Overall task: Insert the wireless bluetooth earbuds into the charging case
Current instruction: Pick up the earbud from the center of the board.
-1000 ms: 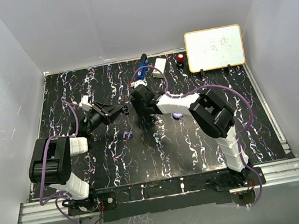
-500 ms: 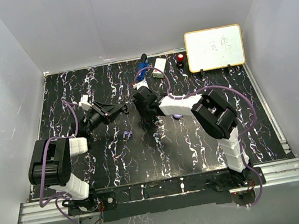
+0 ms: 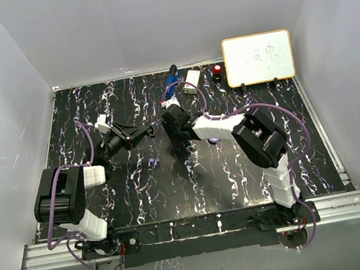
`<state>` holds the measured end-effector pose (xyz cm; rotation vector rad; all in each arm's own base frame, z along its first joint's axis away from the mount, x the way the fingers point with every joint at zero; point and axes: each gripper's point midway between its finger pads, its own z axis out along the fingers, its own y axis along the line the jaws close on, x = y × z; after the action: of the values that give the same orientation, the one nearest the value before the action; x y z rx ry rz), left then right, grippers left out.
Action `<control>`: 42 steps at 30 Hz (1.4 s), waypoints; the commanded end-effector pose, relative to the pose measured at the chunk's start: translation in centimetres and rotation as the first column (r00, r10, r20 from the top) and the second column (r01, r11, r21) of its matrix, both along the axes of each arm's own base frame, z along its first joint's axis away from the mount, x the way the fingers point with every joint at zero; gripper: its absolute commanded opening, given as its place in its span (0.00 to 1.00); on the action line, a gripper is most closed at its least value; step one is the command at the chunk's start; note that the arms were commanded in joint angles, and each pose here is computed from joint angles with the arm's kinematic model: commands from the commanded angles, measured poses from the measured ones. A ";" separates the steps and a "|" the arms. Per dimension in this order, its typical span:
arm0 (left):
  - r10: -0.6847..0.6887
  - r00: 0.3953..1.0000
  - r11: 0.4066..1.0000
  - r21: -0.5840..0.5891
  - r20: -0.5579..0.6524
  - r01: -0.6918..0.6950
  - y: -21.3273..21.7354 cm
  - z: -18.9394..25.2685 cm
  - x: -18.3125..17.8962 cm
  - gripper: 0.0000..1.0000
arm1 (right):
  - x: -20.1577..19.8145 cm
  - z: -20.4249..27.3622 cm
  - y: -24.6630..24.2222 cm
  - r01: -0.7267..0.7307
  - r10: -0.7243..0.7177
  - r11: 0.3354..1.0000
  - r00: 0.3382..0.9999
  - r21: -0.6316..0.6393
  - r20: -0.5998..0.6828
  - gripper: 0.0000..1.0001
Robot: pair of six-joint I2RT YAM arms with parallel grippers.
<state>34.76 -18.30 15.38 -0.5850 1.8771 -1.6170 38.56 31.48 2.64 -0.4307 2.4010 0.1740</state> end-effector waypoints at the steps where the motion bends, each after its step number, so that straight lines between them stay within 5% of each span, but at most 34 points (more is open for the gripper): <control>1: -0.012 0.997 1.000 -0.002 0.074 0.012 0.0 2.1 -0.2 0.00 | -1.0 -0.1 -0.9 -0.021 0.020 0.999 0.999 -0.031 -0.033 0.46; 19: -0.013 0.997 1.000 -0.002 0.071 0.013 0.1 2.0 -0.4 0.00 | -1.3 0.1 1.5 -0.070 0.074 0.996 0.994 0.062 -0.079 0.43; 42: -0.012 0.997 1.000 0.001 0.072 0.012 0.1 2.0 -0.5 0.00 | -1.2 -0.5 0.3 -0.034 0.034 0.999 0.997 0.001 -0.074 0.42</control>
<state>34.73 -18.30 15.45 -0.5823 1.8768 -1.6156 37.93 32.53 2.80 -0.4786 2.4220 0.2659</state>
